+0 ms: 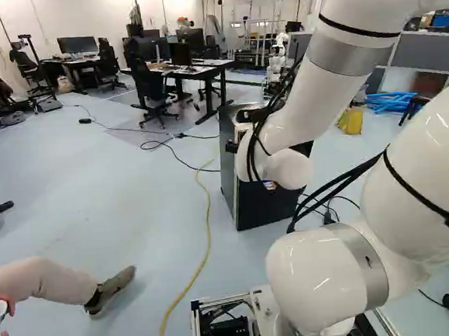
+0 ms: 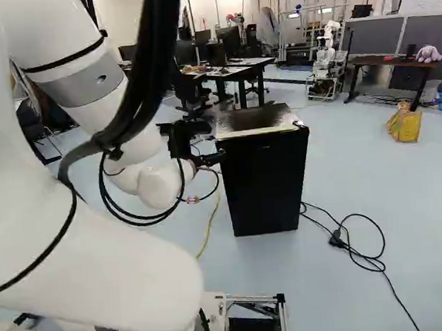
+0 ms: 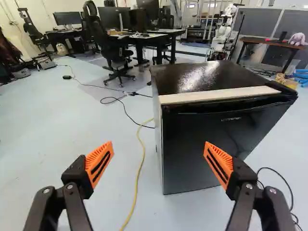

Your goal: Grab a drink from the fridge

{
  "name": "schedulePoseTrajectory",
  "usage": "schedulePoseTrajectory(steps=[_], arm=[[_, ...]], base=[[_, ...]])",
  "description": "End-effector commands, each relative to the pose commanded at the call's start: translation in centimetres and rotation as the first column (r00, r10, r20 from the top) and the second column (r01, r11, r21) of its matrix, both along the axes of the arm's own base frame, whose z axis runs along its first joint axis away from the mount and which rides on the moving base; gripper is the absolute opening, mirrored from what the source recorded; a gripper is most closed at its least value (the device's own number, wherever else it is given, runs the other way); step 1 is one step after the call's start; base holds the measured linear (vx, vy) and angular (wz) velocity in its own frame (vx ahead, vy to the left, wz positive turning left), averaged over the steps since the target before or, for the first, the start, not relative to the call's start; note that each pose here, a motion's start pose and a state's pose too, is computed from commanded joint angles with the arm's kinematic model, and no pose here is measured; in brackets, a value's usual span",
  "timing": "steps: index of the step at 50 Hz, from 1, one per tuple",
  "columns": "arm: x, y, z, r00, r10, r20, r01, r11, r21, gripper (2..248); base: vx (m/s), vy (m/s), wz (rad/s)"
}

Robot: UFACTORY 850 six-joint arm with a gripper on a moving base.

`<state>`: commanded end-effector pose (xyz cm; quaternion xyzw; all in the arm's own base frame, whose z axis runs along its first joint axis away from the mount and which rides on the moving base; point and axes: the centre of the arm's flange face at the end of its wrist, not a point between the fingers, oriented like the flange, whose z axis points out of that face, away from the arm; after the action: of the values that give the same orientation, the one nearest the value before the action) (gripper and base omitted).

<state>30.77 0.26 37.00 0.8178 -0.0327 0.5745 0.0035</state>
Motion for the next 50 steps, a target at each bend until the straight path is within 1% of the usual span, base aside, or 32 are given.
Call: schedulePoseTrajectory(steps=[50], arm=[[1.7,1.1,0.1,0.997,-0.078,-0.009,0.079,0.996,0.051,247]], base=[[0.0,0.0,0.0]])
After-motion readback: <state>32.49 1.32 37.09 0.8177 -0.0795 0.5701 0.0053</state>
